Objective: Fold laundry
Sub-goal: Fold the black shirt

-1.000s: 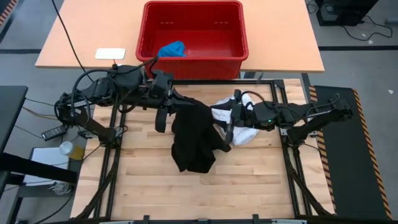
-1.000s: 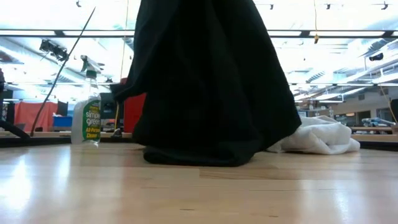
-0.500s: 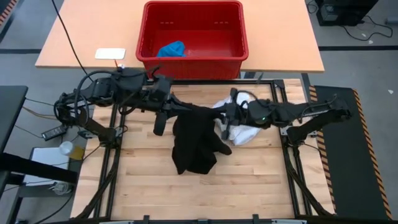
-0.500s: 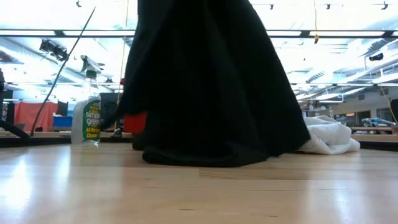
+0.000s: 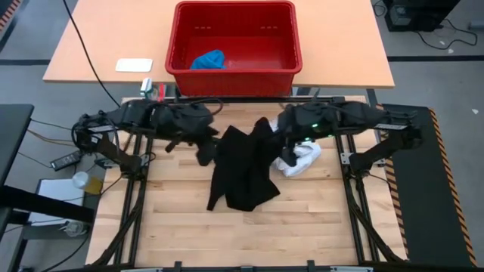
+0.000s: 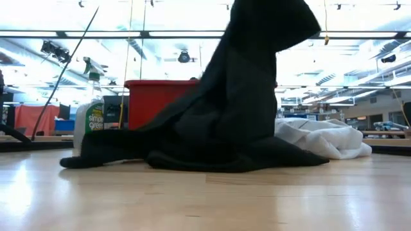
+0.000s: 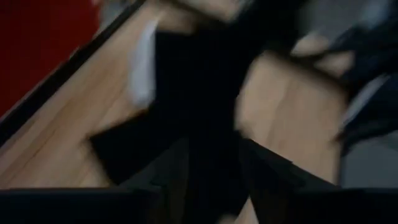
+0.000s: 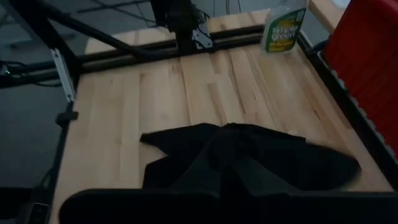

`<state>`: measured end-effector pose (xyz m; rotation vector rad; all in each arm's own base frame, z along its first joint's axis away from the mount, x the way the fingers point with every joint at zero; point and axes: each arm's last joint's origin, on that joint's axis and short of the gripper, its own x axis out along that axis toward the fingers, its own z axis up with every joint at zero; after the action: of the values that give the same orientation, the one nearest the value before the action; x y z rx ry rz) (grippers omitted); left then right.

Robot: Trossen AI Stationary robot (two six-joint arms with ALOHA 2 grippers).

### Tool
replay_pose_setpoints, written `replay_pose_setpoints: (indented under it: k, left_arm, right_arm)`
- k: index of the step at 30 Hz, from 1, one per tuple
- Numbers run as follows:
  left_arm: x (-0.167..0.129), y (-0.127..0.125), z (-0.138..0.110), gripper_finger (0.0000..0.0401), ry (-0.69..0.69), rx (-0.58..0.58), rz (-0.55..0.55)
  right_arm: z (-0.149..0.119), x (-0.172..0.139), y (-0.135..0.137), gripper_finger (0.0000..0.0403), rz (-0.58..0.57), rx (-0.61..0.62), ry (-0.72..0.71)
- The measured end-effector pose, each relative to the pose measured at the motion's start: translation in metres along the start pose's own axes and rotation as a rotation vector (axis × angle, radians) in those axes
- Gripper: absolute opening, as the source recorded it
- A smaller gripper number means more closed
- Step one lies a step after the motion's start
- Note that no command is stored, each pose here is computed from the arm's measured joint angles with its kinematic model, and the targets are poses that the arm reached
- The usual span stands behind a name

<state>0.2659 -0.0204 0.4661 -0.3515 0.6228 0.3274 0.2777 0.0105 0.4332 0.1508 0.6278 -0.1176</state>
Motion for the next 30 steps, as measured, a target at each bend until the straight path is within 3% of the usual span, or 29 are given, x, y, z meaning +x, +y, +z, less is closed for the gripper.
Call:
replay_pose_setpoints:
  k: [3,6,11,15,23,30]
  left_arm:
    - [0.019,-0.023,0.008,0.0188,-0.101,0.054,-0.055]
    - [0.043,-0.039,0.003,0.0217,-0.111,0.137,-0.003]
    - [0.072,-0.05,-0.004,0.0253,-0.093,0.199,0.091]
    - [0.095,-0.056,-0.007,0.0257,-0.083,0.288,0.138]
    - [0.106,-0.056,-0.005,0.0225,-0.14,0.35,0.265]
    - [0.107,-0.05,0.0,0.0137,-0.143,0.382,0.284]
  right_arm:
    - [0.001,0.022,0.001,0.0006,-0.014,0.0,0.039]
    - [0.003,0.032,0.003,0.0006,0.02,0.001,0.063]
    - [0.008,0.026,0.006,0.0008,0.065,0.002,0.029]
    - [0.012,0.014,0.006,0.0009,0.092,0.01,-0.02]
    - [0.013,0.007,0.008,0.001,0.152,0.031,-0.029]
    - [0.016,0.006,0.015,0.001,0.246,0.02,-0.059]
